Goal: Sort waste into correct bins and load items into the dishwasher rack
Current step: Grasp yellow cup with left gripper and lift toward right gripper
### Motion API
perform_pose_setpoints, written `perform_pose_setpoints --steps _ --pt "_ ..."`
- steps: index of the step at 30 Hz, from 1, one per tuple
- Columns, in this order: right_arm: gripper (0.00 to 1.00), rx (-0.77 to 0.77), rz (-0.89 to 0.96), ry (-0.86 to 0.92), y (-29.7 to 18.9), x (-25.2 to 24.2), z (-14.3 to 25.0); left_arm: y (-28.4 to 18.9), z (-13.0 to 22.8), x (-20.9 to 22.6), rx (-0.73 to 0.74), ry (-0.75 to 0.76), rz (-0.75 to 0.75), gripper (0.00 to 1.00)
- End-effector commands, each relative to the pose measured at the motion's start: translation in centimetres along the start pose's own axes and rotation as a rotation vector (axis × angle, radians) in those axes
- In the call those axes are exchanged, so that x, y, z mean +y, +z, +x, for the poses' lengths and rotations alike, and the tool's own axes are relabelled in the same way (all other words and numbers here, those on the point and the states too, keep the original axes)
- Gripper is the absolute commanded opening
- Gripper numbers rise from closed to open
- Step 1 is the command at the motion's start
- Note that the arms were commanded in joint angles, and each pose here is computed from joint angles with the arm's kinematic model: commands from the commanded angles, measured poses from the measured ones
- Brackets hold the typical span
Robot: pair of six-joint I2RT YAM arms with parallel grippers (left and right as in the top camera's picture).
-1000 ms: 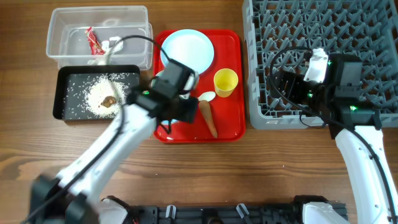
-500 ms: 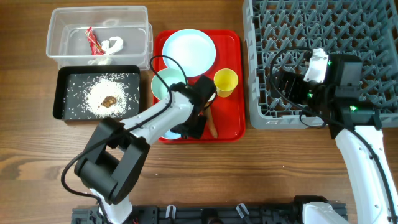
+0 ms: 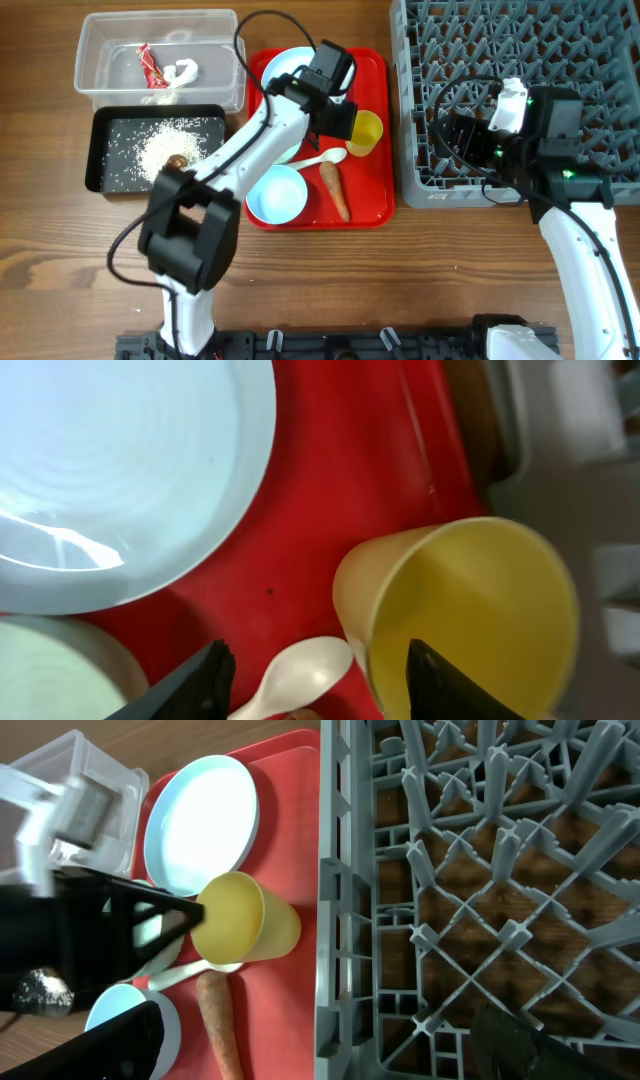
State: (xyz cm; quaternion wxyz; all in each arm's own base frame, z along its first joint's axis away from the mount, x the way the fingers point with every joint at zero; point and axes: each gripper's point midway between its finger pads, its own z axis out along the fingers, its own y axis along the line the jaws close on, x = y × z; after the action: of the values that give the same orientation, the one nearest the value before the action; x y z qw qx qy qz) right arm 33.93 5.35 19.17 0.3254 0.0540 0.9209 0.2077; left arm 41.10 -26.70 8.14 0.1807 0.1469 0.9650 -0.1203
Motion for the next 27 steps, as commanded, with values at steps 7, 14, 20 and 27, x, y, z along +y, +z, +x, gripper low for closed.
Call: perform_pose_setpoints --steps 7,14,20,27 --pt "1.00 -0.001 0.013 -0.001 0.0 0.1 -0.4 2.6 1.2 -0.4 0.053 0.037 0.015 0.33" --pt "1.00 -0.002 0.013 -0.001 0.0 0.1 -0.4 3.5 1.1 -0.1 0.055 0.020 0.019 0.04" --pt "1.00 -0.054 -0.216 -0.086 -0.4 4.2 -2.0 -8.4 -2.7 -2.9 -0.008 -0.093 0.649 0.04" --pt "1.00 -0.104 -0.766 -0.272 -1.4 11.8 -4.0 -17.8 -3.9 -2.2 -0.044 -0.115 1.193 0.04"
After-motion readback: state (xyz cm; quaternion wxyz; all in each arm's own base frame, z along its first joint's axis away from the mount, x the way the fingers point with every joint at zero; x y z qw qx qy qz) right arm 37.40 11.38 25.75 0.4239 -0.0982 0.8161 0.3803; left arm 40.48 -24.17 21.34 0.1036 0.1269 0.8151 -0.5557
